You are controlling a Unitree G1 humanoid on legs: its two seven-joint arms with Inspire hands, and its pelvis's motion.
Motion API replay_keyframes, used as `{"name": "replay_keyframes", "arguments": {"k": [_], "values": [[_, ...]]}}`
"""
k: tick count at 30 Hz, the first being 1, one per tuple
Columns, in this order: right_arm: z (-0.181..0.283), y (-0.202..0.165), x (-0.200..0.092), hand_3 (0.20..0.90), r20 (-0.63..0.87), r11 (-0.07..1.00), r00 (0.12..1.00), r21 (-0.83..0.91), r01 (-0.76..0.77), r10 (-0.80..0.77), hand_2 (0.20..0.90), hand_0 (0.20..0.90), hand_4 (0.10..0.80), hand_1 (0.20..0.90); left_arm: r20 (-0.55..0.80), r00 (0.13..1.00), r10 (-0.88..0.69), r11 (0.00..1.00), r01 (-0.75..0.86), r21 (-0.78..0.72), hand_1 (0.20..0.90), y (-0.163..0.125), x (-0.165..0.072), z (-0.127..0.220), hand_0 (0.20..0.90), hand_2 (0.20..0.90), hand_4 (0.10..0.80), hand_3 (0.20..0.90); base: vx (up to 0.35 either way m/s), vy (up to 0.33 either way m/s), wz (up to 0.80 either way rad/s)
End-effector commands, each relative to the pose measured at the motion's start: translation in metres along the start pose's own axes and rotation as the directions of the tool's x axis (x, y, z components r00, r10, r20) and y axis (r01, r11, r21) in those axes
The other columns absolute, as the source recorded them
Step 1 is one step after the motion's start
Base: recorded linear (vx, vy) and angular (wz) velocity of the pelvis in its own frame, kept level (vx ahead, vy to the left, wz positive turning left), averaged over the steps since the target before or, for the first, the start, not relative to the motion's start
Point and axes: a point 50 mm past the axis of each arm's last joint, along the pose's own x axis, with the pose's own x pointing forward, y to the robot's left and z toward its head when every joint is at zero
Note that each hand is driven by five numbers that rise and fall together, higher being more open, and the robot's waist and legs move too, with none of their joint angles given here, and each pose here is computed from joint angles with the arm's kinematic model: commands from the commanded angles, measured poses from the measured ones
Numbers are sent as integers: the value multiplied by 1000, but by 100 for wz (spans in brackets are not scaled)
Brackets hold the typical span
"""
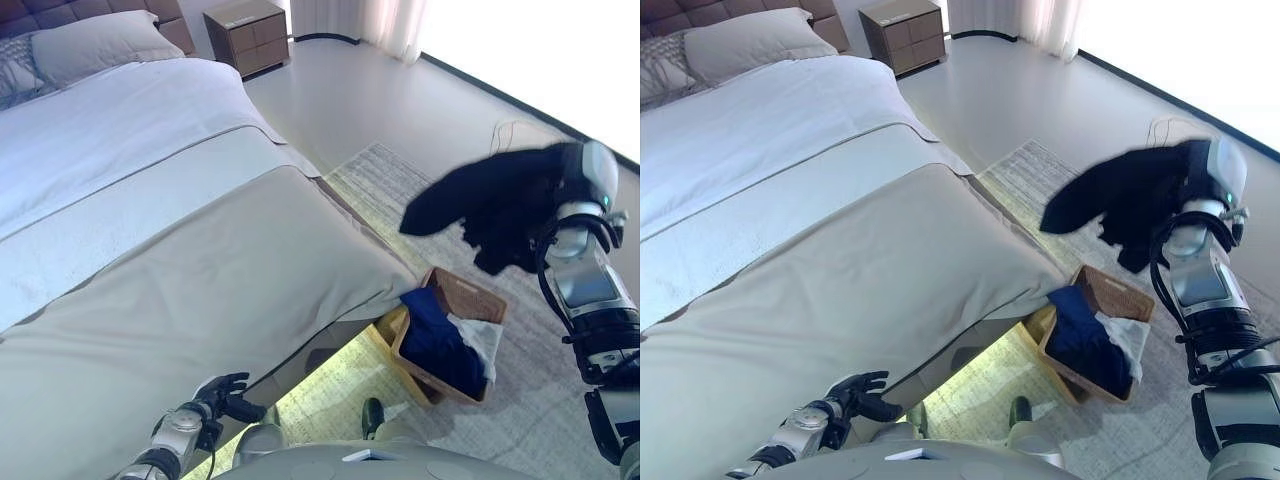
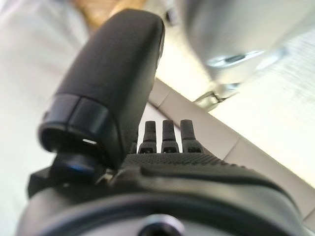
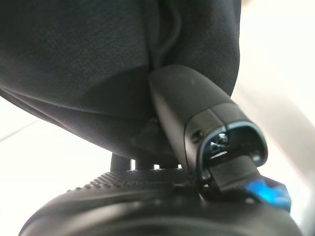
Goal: Pick up the clothes from the bed and place them into the basket
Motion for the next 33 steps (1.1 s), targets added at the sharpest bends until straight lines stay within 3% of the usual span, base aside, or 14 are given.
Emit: {"name": "replay_keyframes", "arguments": {"k": [1, 3, 9, 13, 14, 20, 27, 33], "values": [[89, -76, 25, 200, 305, 964, 919, -11, 265, -250, 300, 300, 100, 300, 136, 989, 51, 998, -55, 31, 900, 25, 3, 48, 900, 900, 800, 900, -398, -25, -3], [93, -82, 35, 200, 261, 952, 926, -66, 298, -272, 300, 300, 100, 300, 222, 974, 54, 998, -62, 32, 900, 25, 4, 77, 900, 900, 800, 900, -352, -12, -7], [91, -81, 50, 200, 106, 929, 942, -161, 333, -319, 300, 300, 100, 300, 378, 925, 47, 998, -62, 28, 900, 29, -1, 122, 900, 900, 800, 900, -244, -52, -9], [83, -86, 54, 200, -32, 926, 937, -166, 339, -348, 300, 300, 100, 300, 401, 915, 51, 998, -62, 14, 900, 30, -3, 126, 900, 900, 800, 900, -91, -10, -14], [77, -88, 55, 900, -85, 927, 935, -187, 325, -345, 900, 900, 800, 900, 407, 911, 59, 998, -67, 4, 900, 33, -4, 127, 900, 900, 800, 900, -49, -9, -21], [41, -82, 53, 900, -245, 929, 905, -218, 298, -347, 900, 900, 800, 900, 417, 905, 80, 997, -77, -23, 900, 40, -8, 127, 900, 900, 800, 900, -12, -23, -2], [19, -65, 46, 900, -269, 922, 883, -155, 356, -386, 900, 900, 800, 900, 417, 907, 54, 999, -51, -18, 900, 37, -9, 119, 900, 900, 800, 900, 27, 63, 4], [-31, 8, 17, 900, -337, 959, 915, 94, 268, -223, 900, 900, 800, 900, 334, 941, 49, 999, -44, -21, 900, 36, -4, 98, 900, 900, 800, 900, 88, 109, 7]]}}
